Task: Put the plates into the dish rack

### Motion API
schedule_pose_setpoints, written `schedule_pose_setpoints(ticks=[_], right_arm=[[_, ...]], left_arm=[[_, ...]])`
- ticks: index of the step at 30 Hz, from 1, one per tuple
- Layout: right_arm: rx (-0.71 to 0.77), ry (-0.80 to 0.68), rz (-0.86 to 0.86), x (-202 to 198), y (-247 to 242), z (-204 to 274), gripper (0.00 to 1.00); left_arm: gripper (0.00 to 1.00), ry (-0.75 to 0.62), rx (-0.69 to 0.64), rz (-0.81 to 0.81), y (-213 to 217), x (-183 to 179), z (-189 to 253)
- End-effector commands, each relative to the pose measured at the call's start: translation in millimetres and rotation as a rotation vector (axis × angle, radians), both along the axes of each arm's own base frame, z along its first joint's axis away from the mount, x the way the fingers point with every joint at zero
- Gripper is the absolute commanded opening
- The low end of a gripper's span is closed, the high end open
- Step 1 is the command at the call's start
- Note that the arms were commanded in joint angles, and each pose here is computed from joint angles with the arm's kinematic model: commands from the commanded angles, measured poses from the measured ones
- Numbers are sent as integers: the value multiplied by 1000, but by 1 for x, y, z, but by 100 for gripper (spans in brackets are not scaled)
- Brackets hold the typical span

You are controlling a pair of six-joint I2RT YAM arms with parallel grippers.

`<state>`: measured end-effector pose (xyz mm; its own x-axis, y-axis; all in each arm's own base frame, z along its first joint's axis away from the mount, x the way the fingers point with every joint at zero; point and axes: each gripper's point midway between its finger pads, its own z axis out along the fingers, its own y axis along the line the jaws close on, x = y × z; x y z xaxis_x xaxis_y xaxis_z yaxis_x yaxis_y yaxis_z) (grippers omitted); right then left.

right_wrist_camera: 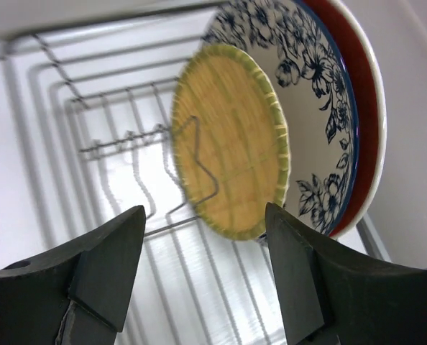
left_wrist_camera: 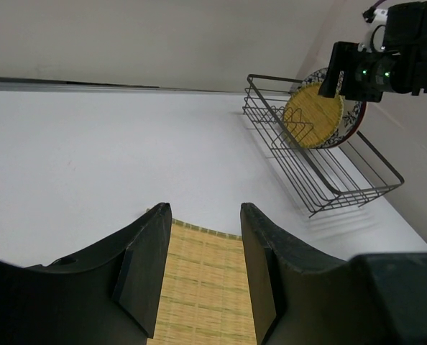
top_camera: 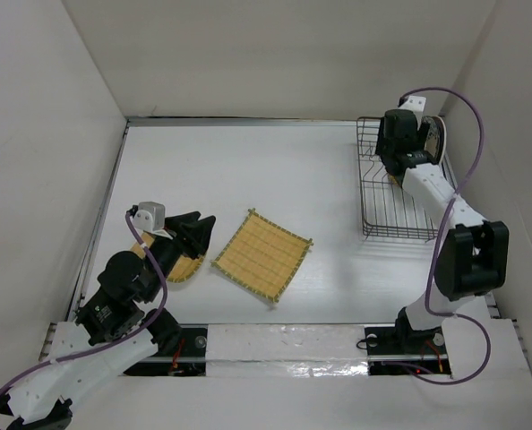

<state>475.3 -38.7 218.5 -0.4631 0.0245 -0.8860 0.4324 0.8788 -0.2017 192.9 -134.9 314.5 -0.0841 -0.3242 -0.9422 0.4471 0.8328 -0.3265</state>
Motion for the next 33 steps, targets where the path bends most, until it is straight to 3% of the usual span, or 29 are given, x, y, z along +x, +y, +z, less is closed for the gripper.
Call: schedule_pose_setpoints(ticks=[1,3,6,7,9,10,11,13,14,18,19,21,22,24,25,33], right_arm=[[54,-210,-8,-7,25,48,73],[92,-257,72,-15,56,60,73],[176,-275,323,-30,129,53,61],[247,-269,464,-34,164,42,37],[324,-229,646,-48,212,29,19],[359,-187,740,-59,246,17,1],[408,-152,828,-70,272,7,0],[473,-103,963,-93,326,-8,0],[508,-91,1042,-103,350,-7,0],[613,-42,1186,-121,427,-17,2],[640,18,1235,-131,452,-38,8],[675,4,1282,-130,483,-29,19],[675,21,1293,-131,495,-33,37],[658,69,1327,-139,523,-55,55],[658,47,1338,-136,536,-44,65],[614,166,1365,-134,579,-89,68]], left_arm=[[41,-17,-18,25,2,5,7],[41,-15,-16,25,1,5,6],[41,-12,-14,45,4,7,6],[41,-9,-11,49,4,8,4],[40,-9,-8,51,5,8,4],[40,-7,-7,58,6,9,4],[37,-8,-9,66,7,9,5],[30,-5,-9,92,11,11,4],[21,-4,-10,98,12,12,3],[0,-22,-37,148,25,11,11],[0,-35,-57,180,33,10,14],[0,-49,-82,201,40,8,17],[0,-57,-97,216,45,6,20],[0,-77,-129,234,53,3,25],[0,-80,-132,246,55,3,25],[17,-44,-65,210,40,11,14]])
